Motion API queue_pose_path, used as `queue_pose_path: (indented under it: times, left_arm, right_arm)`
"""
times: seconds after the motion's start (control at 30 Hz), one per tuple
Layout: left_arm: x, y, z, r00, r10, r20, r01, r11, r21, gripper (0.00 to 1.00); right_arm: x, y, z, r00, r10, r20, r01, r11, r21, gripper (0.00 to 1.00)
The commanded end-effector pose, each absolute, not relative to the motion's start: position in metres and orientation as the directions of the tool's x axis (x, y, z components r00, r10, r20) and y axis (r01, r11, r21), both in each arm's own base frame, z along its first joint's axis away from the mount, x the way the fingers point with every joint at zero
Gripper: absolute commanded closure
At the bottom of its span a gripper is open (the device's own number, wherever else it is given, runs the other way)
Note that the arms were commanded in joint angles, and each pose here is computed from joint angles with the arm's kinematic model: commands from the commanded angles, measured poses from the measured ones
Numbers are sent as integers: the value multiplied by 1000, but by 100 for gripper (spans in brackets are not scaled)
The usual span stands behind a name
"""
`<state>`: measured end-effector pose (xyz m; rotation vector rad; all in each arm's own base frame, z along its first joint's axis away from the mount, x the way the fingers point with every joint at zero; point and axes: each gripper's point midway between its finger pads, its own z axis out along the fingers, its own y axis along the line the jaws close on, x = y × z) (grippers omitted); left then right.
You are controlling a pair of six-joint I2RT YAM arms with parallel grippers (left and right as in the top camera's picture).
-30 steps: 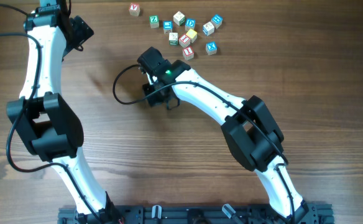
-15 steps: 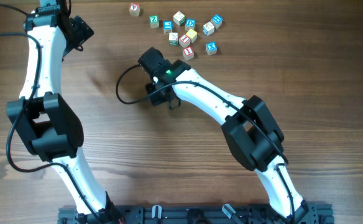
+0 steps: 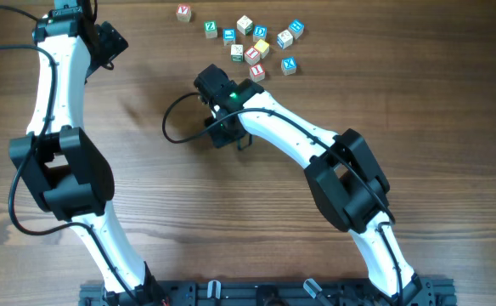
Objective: Form a circle
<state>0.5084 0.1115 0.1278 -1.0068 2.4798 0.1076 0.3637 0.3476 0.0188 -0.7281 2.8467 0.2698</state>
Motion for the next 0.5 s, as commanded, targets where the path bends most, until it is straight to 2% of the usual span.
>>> queue_pose_path:
  times: [0.0, 0.17, 0.47]
  left_arm:
    - [510, 114, 133, -621, -636, -458, -678, 729, -93, 0]
    - [510, 114, 133, -621, -636, -458, -678, 729, -93, 0]
    - [510, 114, 133, -621, -636, -458, -678, 729, -93, 0]
  right_arm:
    - [362, 337, 11, -855, -483, -190, -507, 855, 107, 96]
    - [366, 318, 9, -876, -457, -152, -474, 875, 99, 96]
    - [383, 309, 10, -885, -428, -184, -448, 890, 87, 96]
